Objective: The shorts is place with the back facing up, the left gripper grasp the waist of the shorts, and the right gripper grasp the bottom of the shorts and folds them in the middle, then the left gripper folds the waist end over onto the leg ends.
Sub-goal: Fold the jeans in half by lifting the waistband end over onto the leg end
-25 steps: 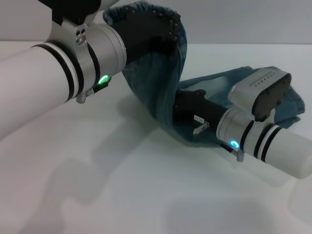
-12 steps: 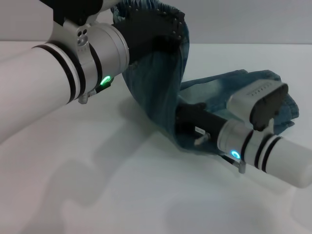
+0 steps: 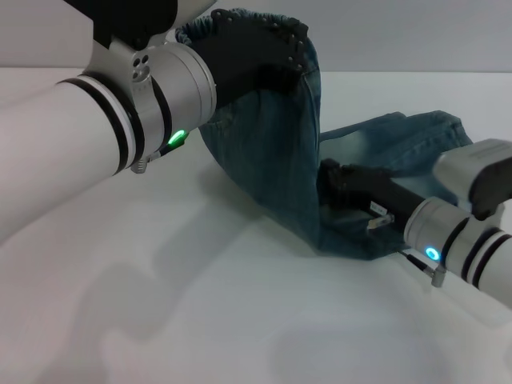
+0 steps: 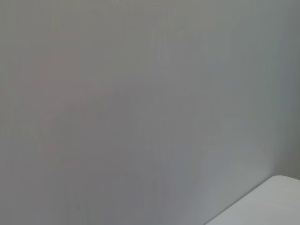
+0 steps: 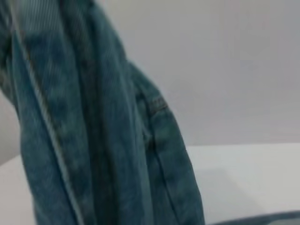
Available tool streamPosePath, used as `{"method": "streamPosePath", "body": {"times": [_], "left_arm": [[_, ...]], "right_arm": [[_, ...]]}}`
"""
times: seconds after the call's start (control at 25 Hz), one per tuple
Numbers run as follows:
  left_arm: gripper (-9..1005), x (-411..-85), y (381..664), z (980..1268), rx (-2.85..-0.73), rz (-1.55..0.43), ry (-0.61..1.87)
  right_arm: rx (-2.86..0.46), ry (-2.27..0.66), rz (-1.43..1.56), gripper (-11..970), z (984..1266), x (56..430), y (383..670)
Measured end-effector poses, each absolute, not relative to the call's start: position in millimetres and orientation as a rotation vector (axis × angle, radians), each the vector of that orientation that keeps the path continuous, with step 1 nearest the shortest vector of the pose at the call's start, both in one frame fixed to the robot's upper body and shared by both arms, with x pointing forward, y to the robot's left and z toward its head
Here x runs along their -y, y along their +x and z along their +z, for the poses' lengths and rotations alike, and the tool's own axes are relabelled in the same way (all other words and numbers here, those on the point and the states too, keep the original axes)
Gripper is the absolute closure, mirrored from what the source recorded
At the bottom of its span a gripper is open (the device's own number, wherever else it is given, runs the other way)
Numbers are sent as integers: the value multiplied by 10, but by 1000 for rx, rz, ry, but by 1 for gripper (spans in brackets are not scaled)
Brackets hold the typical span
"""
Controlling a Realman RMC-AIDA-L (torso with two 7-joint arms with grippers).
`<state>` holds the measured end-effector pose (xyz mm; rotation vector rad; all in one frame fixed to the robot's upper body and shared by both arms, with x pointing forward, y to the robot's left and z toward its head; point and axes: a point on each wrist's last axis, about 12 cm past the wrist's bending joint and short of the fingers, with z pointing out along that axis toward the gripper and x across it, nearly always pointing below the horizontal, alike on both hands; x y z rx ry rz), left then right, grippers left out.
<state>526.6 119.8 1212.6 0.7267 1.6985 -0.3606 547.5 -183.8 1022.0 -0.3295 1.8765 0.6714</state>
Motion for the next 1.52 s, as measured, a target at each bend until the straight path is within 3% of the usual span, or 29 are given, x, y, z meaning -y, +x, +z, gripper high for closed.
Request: {"method": "streamPosePath", "body": {"times": [0.24, 0.68, 1.12, 1.52], "left_arm": [[960, -1199, 5267, 12127, -1698, -359, 727], [960, -1168, 5217, 12250, -1647, -360, 742], [960, -1096, 5187, 12312, -1601, -367, 768], [960, -1048, 5183, 12234, -1599, -383, 769]], "right_arm": [[-1783, -369, 619, 961, 10296, 1853, 5403], [-1913, -318, 464, 960, 10188, 2010, 5625], [-1906, -478, 637, 960, 10315, 1422, 5686], [-1931, -507, 620, 961, 10305, 1369, 5736]]}}
